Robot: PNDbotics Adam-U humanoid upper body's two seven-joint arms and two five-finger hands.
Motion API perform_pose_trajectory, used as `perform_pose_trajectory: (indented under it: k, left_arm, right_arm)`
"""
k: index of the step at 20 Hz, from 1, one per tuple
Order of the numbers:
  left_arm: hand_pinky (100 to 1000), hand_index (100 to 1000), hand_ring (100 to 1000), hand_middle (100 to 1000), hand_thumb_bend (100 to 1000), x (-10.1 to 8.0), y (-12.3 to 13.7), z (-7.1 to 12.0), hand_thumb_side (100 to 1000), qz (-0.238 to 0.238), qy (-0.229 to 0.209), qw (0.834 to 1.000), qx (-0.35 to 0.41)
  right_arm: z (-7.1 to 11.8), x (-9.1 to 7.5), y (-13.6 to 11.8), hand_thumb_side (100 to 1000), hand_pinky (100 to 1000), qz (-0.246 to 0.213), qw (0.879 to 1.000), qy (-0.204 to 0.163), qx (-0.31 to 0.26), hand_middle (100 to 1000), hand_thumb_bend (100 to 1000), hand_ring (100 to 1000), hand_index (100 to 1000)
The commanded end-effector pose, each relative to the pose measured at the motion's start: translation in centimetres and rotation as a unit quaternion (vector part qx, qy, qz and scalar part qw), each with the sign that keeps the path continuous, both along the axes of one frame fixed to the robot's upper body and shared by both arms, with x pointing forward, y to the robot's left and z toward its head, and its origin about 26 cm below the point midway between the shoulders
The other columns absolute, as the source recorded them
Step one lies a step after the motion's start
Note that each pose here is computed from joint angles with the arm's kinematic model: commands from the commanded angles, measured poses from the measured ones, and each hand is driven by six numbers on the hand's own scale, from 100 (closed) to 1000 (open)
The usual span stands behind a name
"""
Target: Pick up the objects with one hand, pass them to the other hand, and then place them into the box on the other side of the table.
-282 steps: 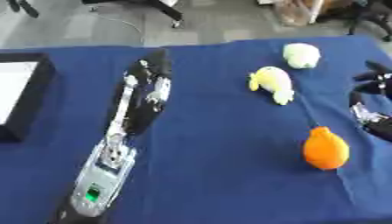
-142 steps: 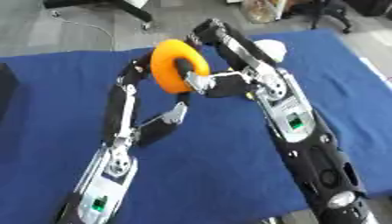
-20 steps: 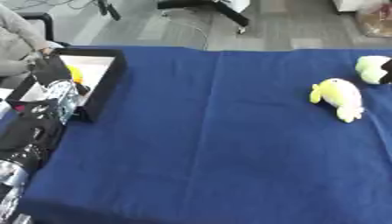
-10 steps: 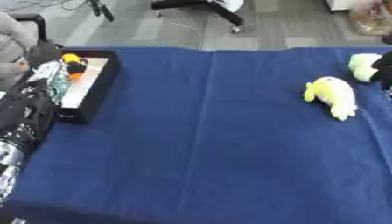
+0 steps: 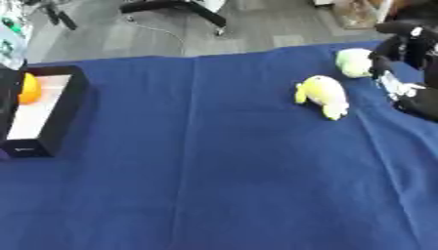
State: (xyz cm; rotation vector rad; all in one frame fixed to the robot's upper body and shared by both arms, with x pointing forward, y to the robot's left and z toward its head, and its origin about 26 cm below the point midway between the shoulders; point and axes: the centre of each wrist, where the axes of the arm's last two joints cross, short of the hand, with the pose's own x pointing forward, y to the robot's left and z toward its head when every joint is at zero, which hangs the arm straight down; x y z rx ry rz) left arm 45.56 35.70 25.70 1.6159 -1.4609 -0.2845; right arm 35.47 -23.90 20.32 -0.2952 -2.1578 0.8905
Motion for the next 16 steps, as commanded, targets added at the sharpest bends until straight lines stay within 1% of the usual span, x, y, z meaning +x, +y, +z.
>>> perform_pose_trajectory:
  k: [1, 3, 4, 5, 6, 8, 10, 13, 16]
  left_arm:
    - [773, 850, 720, 713, 213, -0.1, -4.0, 1.2, 421, -0.074, -0.06, 0.995, 0.005]
    - [773, 849, 719, 712, 204, -0.3, -6.7, 0.1, 428, -0.121, -0.077, 0.99, -0.001]
    - [764, 847, 711, 705, 177, -0.5, -8.0, -0.6, 465, -0.143, -0.085, 0.986, -0.006]
    - [759, 844, 705, 700, 157, -0.7, -9.3, -1.5, 489, -0.167, -0.09, 0.982, -0.012]
    - [759, 843, 706, 700, 150, -1.1, -10.6, -2.5, 500, -0.19, -0.095, 0.977, -0.018]
    - [750, 844, 695, 694, 117, -1.9, -13.1, -4.5, 563, -0.233, -0.102, 0.966, -0.035]
    - [738, 837, 681, 682, 100, -3.1, -15.4, -6.4, 606, -0.273, -0.112, 0.953, -0.06]
    - [734, 836, 675, 678, 100, -5.2, -19.0, -8.8, 639, -0.334, -0.124, 0.929, -0.104]
    - [732, 835, 673, 675, 100, -7.6, -22.0, -10.5, 653, -0.395, -0.119, 0.898, -0.153]
  right_arm:
    - [1.3, 1.3, -1.3, 330, 753, -0.048, 0.999, -0.01, -0.024, 603, 100, 578, 895]
    - [1.7, 2.2, -1.5, 305, 756, -0.071, 0.997, -0.005, -0.038, 620, 100, 587, 904]
    - [1.9, 2.7, -1.5, 280, 764, -0.081, 0.996, -0.003, -0.046, 661, 100, 609, 916]
    - [2.2, 3.2, -1.7, 285, 771, -0.092, 0.994, 0.0, -0.056, 697, 100, 632, 925]
    - [2.6, 3.7, -1.7, 300, 779, -0.102, 0.993, 0.004, -0.065, 732, 100, 661, 934]
    - [3.4, 4.7, -1.6, 393, 804, -0.118, 0.99, 0.016, -0.08, 811, 100, 743, 960]
    - [4.1, 5.7, -1.4, 466, 821, -0.129, 0.986, 0.036, -0.096, 858, 100, 780, 986]
    - [4.6, 7.1, -1.1, 503, 837, -0.145, 0.979, 0.075, -0.12, 884, 100, 812, 1000]
    - [4.4, 8.3, -1.0, 527, 849, -0.162, 0.97, 0.119, -0.138, 899, 100, 836, 1000]
